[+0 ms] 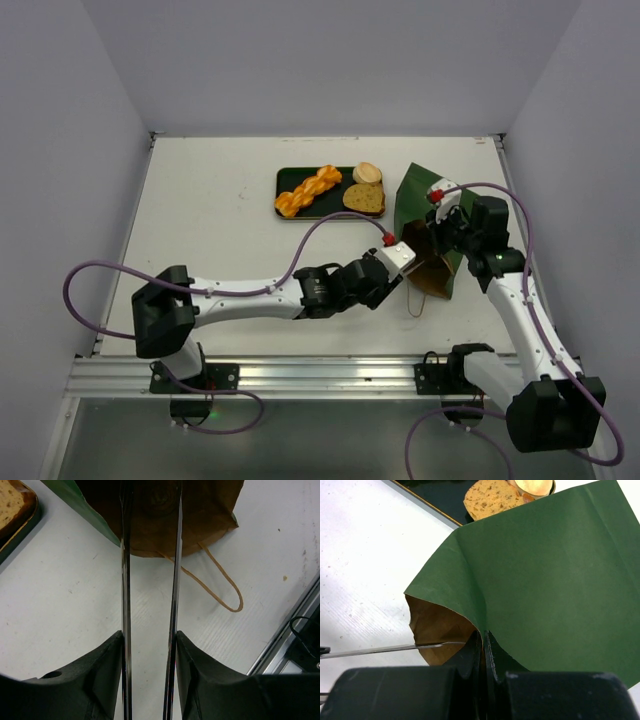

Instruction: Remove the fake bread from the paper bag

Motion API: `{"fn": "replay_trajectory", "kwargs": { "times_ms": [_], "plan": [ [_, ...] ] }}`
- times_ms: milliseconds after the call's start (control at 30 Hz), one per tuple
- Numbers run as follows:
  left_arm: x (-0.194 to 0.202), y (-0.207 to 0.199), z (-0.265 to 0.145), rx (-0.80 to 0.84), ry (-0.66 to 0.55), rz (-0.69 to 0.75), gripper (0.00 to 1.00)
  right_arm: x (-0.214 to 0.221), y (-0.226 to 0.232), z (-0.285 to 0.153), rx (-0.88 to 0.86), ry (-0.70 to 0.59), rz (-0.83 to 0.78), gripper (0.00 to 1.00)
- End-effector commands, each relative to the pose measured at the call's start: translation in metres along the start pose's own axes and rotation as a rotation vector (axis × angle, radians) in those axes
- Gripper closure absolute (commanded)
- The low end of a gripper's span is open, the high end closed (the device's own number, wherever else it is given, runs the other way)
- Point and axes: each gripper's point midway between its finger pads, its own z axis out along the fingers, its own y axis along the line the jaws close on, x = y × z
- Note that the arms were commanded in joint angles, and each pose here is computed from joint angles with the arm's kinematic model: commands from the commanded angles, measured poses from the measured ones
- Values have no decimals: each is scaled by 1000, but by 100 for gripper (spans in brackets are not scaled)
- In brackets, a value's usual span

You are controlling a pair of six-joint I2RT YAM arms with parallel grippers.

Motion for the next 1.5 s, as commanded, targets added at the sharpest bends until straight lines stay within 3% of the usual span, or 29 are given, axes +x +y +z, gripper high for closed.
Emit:
{"fn": "replay_trajectory", "kwargs": {
  "times_ms": [0,867,967,1100,1200,1467],
  "plan": [
    [-17,0,3,8,-23,13,53,-17,3,-2,-17,-73,-19,97],
    [-2,3,36,-4,67,18,52,-16,5,-3,-27,-75,-17,96],
    [-3,4,36,-6,62,16,62,-16,6,-3,-27,-76,-16,96],
    [-7,4,34,2,52,13,88,-17,5,-4,-21,-80,-15,96],
    [-9,-1,27,36,47,15,96,-17,2,-5,-5,-82,-10,96],
    [-7,-14,-9,168,24,-11,100,-17,-10,-6,59,-84,20,97]
  ]
}}
